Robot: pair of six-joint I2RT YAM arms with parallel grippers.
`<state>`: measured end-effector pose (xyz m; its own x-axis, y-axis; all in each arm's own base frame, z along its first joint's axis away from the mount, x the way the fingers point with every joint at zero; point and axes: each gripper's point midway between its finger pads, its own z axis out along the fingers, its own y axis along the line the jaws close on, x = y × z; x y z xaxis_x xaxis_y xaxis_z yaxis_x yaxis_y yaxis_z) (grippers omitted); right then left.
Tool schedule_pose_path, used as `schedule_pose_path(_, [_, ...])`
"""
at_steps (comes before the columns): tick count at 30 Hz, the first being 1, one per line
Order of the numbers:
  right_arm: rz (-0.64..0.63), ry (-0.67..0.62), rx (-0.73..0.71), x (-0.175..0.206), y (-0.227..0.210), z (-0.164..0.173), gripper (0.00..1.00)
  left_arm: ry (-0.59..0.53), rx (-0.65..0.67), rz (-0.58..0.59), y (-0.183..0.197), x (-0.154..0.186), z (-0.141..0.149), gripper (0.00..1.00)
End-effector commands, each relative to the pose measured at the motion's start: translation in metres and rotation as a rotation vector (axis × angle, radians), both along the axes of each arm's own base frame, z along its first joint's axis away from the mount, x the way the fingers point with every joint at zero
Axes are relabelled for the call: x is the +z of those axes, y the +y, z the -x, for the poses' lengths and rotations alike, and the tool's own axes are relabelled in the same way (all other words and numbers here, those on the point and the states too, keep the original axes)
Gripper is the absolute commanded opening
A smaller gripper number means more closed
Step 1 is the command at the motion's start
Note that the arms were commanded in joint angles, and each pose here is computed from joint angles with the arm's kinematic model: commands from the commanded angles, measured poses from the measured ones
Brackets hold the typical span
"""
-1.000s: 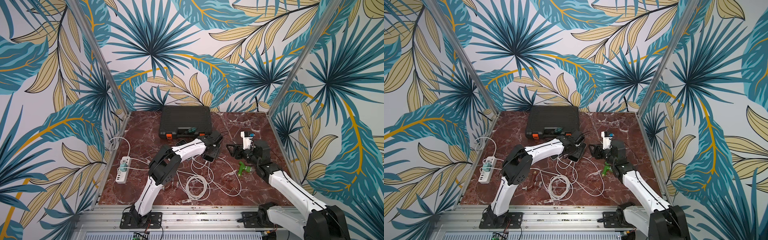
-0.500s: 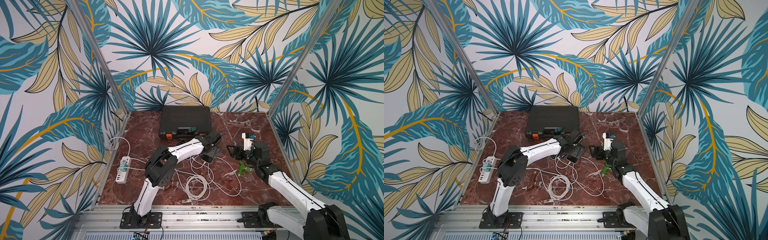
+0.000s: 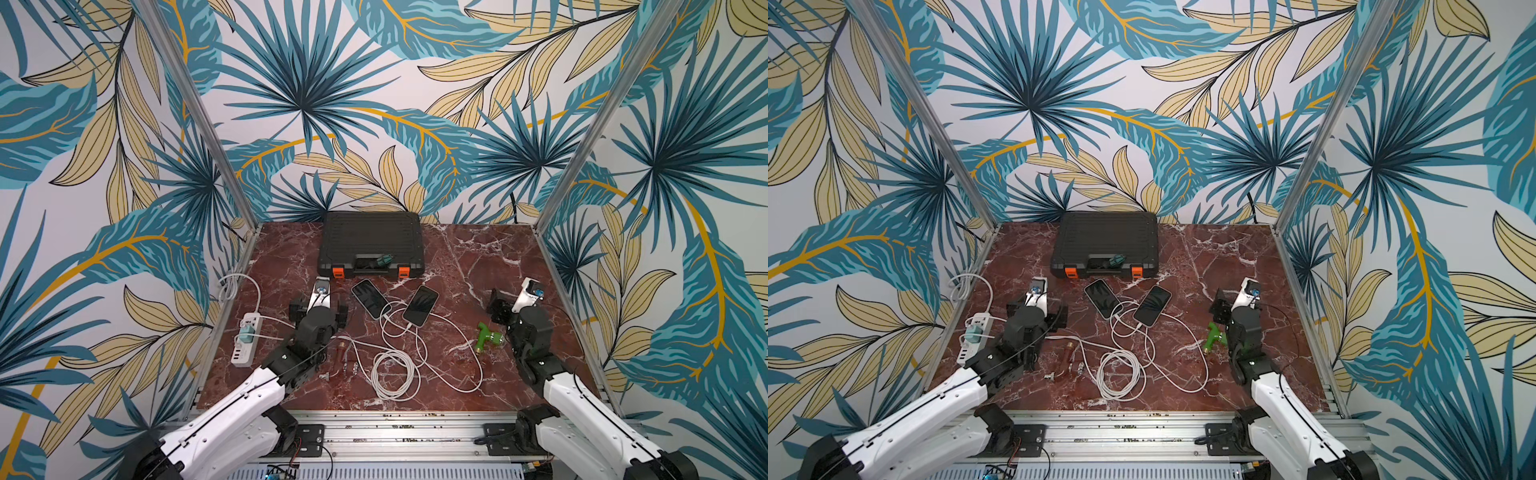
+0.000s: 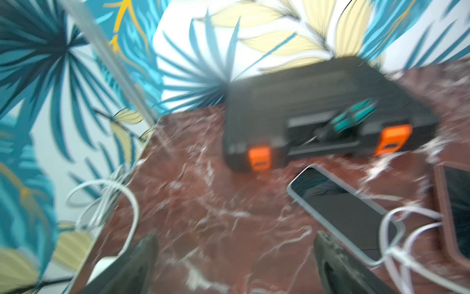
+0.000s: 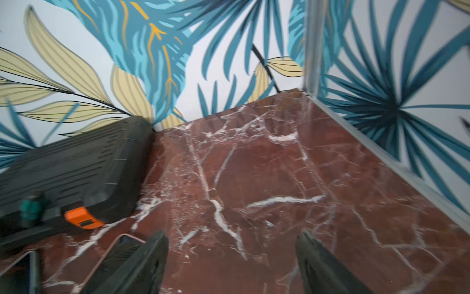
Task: Plug the charging cable into the phone
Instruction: Reset both arms
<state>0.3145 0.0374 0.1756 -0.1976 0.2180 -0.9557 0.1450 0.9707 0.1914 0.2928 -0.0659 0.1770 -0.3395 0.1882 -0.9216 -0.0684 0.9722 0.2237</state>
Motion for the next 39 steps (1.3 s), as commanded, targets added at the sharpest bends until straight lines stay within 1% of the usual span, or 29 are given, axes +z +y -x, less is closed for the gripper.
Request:
schedule_pose_path(1, [0.149, -0.069, -0.235, 0.005, -0.045, 0.01, 0.84, -0.164, 0.031, -0.046, 0.017, 0.012, -0.003, 1.0])
schedule_pose_path(2, [0.169, -0.102, -0.253, 0.003, -0.049, 0.012, 0.84, -0.194, 0.055, -0.027, 0.024, 0.005, -0.005, 1.0])
schedule_pose_path(4, [0.189, -0.172, -0.28, -0.004, -0.056, 0.016, 0.84, -0.176, 0.107, 0.037, 0.041, -0.014, -0.014, 1.0])
schedule_pose_path(5, [0.199, -0.187, -0.301, -0.007, -0.061, 0.015, 0.84, -0.145, 0.155, 0.046, 0.052, -0.023, -0.023, 1.0])
schedule_pose_path(6, [0.199, -0.218, -0.351, 0.001, -0.067, 0.012, 0.84, -0.089, 0.184, 0.026, 0.059, -0.03, -0.03, 1.0])
schedule_pose_path(7, [0.232, -0.201, -0.326, -0.001, -0.063, 0.002, 0.84, -0.068, 0.161, 0.008, 0.06, -0.03, -0.046, 1.0])
schedule_pose_path(8, [0.24, -0.228, -0.295, 0.003, -0.059, -0.004, 0.84, -0.069, 0.131, 0.016, 0.063, -0.033, -0.059, 1.0])
schedule_pose_path(10, [0.282, -0.271, -0.268, 0.006, -0.057, -0.014, 0.84, -0.054, 0.118, 0.065, 0.075, -0.04, -0.083, 1.0])
schedule_pose_path(11, [0.279, -0.28, -0.267, 0.004, -0.059, -0.023, 0.84, -0.043, 0.108, 0.081, 0.078, -0.04, -0.094, 1.0])
schedule_pose_path(12, [0.28, -0.282, -0.265, 0.004, -0.06, -0.03, 0.84, -0.059, 0.093, 0.102, 0.08, -0.037, -0.102, 1.0])
schedule_pose_path(13, [0.258, -0.24, -0.242, -0.003, -0.058, -0.036, 0.83, -0.06, 0.071, 0.13, 0.083, -0.046, -0.109, 1.0])
schedule_pose_path(14, [0.244, -0.21, -0.206, -0.009, -0.06, -0.038, 0.82, -0.09, 0.029, 0.151, 0.08, -0.051, -0.116, 1.0])
schedule_pose_path(15, [0.233, -0.218, -0.155, -0.011, -0.058, -0.039, 0.82, -0.125, -0.01, 0.148, 0.074, -0.058, -0.108, 1.0])
schedule_pose_path(16, [0.216, -0.21, -0.082, -0.017, -0.053, -0.043, 0.82, -0.17, -0.046, 0.14, 0.067, -0.055, -0.104, 1.0])
schedule_pose_path(17, [0.218, -0.205, -0.045, -0.026, -0.053, -0.045, 0.9, -0.17, -0.073, 0.136, 0.062, -0.054, -0.099, 1.0])
schedule_pose_path(18, [0.199, -0.245, -0.061, -0.017, -0.056, -0.047, 0.95, -0.149, -0.096, 0.134, 0.058, -0.056, -0.099, 1.0])
schedule_pose_path(19, [0.168, -0.209, -0.069, -0.018, -0.061, -0.054, 0.96, -0.132, -0.09, 0.134, 0.058, -0.058, -0.102, 1.0])
schedule_pose_path(20, [0.173, -0.176, -0.064, -0.028, -0.063, -0.053, 0.98, -0.129, -0.064, 0.135, 0.062, -0.058, -0.108, 1.0])
schedule_pose_path(21, [0.176, -0.206, -0.065, -0.023, -0.063, -0.053, 0.99, -0.126, -0.031, 0.127, 0.068, -0.058, -0.11, 1.0])
schedule_pose_path(23, [0.171, -0.183, -0.063, -0.027, -0.063, -0.051, 0.99, -0.116, -0.03, 0.128, 0.067, -0.059, -0.11, 1.0])
schedule_pose_path(25, [0.174, -0.209, -0.065, -0.021, -0.063, -0.051, 0.99, -0.123, -0.033, 0.128, 0.067, -0.058, -0.11, 1.0])
schedule_pose_path(30, [0.182, -0.194, -0.038, -0.024, -0.058, -0.053, 0.99, -0.123, -0.033, 0.128, 0.067, -0.058, -0.11, 1.0])
schedule_pose_path(32, [0.192, -0.191, 0.002, -0.024, -0.052, -0.057, 0.99, -0.124, -0.034, 0.128, 0.067, -0.058, -0.11, 1.0])
schedule_pose_path(34, [0.21, -0.173, 0.098, -0.028, -0.036, -0.063, 0.99, -0.123, -0.033, 0.128, 0.067, -0.058, -0.11, 1.0])
schedule_pose_path(39, [0.212, -0.182, 0.103, -0.027, -0.036, -0.059, 0.99, -0.123, -0.032, 0.128, 0.067, -0.058, -0.11, 1.0])
